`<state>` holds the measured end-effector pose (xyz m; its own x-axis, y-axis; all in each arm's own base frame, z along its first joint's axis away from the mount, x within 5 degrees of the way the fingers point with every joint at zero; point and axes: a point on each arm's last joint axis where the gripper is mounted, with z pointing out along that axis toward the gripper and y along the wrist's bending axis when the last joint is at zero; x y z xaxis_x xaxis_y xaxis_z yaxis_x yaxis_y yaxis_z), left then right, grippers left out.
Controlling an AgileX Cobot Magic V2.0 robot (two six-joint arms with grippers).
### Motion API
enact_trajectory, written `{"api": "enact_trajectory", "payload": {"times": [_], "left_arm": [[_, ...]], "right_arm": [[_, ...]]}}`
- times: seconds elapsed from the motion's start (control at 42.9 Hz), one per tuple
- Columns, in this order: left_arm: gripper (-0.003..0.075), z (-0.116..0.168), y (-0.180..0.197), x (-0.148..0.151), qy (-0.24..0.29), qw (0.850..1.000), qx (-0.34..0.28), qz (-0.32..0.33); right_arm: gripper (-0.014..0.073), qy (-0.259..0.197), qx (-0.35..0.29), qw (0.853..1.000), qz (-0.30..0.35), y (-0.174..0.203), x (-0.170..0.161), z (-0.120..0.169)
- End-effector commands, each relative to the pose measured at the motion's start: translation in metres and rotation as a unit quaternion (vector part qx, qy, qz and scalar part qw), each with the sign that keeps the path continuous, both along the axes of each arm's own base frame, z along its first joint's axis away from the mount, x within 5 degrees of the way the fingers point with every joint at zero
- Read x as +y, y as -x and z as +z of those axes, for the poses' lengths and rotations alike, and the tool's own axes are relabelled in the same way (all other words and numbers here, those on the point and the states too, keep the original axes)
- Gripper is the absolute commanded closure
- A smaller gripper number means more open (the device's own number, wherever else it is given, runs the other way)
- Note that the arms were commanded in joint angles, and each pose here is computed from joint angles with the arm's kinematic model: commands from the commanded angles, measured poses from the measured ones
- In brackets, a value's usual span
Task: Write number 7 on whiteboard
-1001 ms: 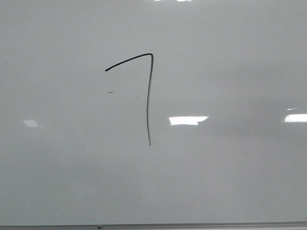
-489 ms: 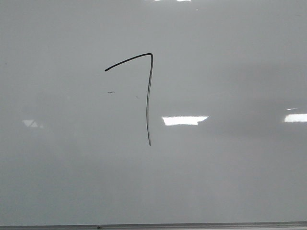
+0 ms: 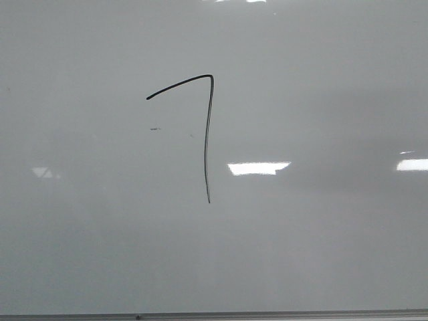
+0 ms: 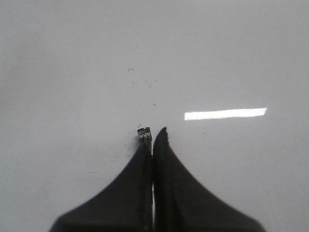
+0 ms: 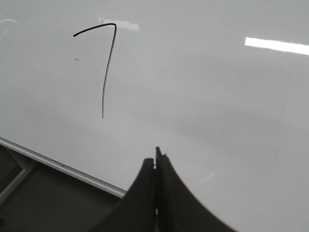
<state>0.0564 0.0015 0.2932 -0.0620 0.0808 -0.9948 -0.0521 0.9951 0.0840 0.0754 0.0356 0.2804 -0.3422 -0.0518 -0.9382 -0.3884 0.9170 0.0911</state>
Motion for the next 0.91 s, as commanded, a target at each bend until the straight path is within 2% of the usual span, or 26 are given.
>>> {"api": "enact_trajectory", "payload": {"times": [0.0,0.21,0.489,0.536,0.885], "left_arm": [[0.0741,0.009,0.002,0.0,0.003,0.998,-0.066,-0.004],[0.0741,-0.027,0.013,-0.004,0.008,0.991,-0.121,-0.054],[0.0741,-0.083,0.001,-0.002,0.019,0.997,-0.071,-0.037],[0.0741,-0.087,0.001,-0.002,0.019,0.998,-0.054,-0.033],[0.0741,-0.087,0.001,-0.001,0.019,0.998,-0.054,-0.025]], "right_arm": [[0.0662,-0.018,-0.041,0.999,-0.017,-0.002,-0.002,0.015],[0.0662,-0.018,-0.041,0.999,-0.017,-0.002,-0.002,0.015],[0.0662,-0.017,-0.04,0.999,-0.017,-0.002,-0.002,0.015],[0.0662,-0.017,-0.04,0.999,-0.017,-0.002,-0.002,0.015],[0.0662,-0.017,-0.04,0.999,-0.017,-0.002,-0.002,0.015]]}}
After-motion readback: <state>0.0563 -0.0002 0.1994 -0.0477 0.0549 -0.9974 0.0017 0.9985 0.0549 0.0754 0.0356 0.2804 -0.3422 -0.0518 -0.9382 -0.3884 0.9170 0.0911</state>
